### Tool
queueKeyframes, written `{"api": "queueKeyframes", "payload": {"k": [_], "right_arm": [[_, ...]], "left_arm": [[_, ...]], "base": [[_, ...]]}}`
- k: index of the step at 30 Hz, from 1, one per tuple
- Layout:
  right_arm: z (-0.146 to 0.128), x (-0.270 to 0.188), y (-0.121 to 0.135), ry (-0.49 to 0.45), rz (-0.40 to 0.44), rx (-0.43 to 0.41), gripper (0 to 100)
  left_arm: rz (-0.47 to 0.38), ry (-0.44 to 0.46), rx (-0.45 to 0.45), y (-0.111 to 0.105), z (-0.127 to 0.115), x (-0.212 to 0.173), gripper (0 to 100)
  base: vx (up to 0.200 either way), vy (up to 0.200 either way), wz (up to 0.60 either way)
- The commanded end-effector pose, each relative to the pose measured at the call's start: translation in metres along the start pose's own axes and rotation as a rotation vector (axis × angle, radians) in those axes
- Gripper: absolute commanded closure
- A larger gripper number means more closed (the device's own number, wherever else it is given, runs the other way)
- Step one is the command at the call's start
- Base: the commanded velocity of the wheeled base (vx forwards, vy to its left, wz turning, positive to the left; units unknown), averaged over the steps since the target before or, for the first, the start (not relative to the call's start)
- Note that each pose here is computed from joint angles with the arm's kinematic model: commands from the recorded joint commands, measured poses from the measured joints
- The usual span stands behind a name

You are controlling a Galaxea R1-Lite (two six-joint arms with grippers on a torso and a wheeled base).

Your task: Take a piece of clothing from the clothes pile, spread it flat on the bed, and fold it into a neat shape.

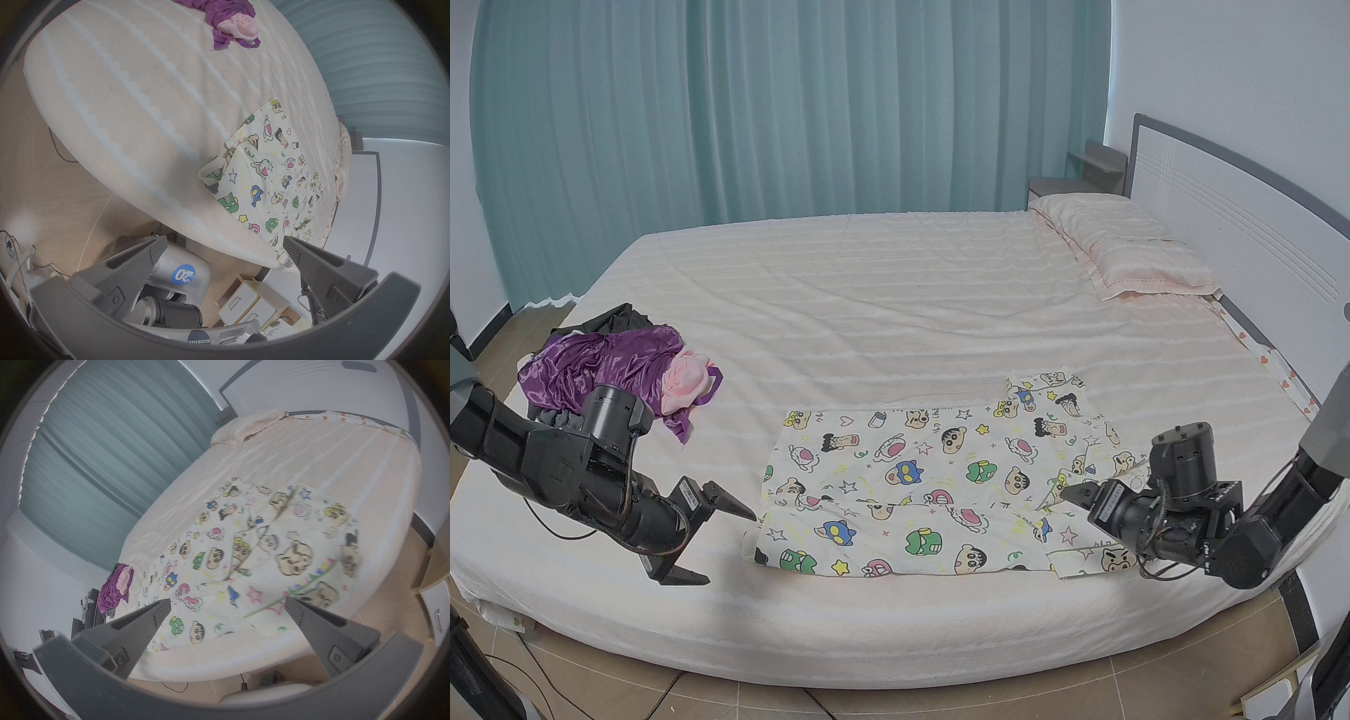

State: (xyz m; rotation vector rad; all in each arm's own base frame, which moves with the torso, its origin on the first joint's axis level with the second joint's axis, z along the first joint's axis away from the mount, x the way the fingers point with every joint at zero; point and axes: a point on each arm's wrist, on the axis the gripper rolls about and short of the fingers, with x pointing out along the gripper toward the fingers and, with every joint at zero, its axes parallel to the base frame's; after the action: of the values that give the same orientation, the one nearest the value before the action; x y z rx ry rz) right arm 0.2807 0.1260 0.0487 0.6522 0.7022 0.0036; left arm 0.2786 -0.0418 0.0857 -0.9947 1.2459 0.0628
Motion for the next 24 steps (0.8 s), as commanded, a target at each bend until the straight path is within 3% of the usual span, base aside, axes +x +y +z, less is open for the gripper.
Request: {"api": "queueKeyframes", "payload": {"k": [1, 10, 15, 24], "right_arm": [[-0.022, 0.049, 0.021, 0.078, 0.017, -0.047, 0], [-0.047, 0.087, 0.045, 0.143, 0.051, -0.093, 0], [-0.052, 0.1, 0.046, 0.158, 0.028, -0.099, 0], [-0.025, 0.118, 0.049, 0.084, 0.04, -0.06, 0]], "left_arm": [[0.008, 0.015, 0.002, -0.001, -0.002, 0.004, 0], [-0.004, 0.002, 0.01, -0.002, -0.001, 0.006, 0], [0.0, 0.004, 0.008, -0.001, 0.0, 0.008, 0], [0.001, 0.006, 0.007, -0.001, -0.001, 0.008, 0]], "base": [[0.0, 0.0, 0.0], [0.0, 0.0, 0.0], [0.0, 0.0, 0.0], [0.0, 0.0, 0.0]]}}
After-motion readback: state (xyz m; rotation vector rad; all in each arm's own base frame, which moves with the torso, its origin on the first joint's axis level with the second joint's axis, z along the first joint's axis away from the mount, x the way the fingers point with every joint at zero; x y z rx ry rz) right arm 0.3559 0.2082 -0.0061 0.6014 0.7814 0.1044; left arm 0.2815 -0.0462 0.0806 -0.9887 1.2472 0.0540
